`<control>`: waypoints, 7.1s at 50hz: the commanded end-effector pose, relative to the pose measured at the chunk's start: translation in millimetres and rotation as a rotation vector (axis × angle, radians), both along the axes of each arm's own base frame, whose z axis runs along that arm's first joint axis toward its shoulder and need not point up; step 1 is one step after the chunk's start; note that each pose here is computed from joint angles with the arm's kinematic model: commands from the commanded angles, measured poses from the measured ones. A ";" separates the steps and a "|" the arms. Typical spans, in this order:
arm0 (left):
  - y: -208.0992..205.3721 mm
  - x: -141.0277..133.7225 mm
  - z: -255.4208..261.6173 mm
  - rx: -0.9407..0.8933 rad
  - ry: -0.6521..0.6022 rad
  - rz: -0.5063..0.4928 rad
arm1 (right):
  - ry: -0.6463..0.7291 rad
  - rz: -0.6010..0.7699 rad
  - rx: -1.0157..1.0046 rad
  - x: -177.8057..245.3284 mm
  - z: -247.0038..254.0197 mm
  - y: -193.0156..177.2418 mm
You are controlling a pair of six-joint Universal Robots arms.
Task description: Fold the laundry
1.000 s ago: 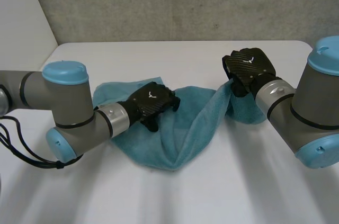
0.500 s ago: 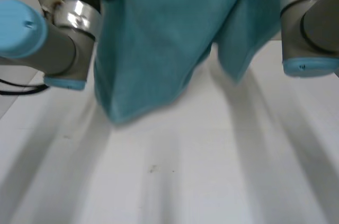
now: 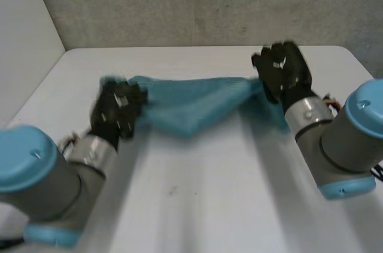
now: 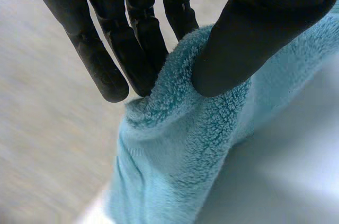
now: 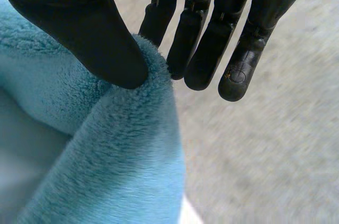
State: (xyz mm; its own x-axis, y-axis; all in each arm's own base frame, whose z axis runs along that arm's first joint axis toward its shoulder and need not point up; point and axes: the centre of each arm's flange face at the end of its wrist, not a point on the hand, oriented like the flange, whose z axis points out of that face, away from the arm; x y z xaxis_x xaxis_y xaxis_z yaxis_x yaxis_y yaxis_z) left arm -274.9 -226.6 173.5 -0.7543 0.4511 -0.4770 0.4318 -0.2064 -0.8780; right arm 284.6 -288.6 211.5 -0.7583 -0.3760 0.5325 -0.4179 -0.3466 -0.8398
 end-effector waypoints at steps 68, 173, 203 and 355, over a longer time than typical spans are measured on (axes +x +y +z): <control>-86.6 -21.8 -42.5 0.238 -0.362 -0.349 | 0.130 -0.059 0.109 -20.7 -43.1 -5.6; -16.4 132.1 32.4 0.264 -0.459 0.306 | 0.563 -0.074 0.604 -79.1 -0.3 48.6; -179.0 86.9 258.7 -0.753 0.292 0.314 | -0.183 -0.353 -0.646 -31.6 245.6 -69.8; -196.3 95.9 248.3 -0.746 0.247 0.374 | -0.016 -0.451 -0.503 -66.0 205.7 -138.1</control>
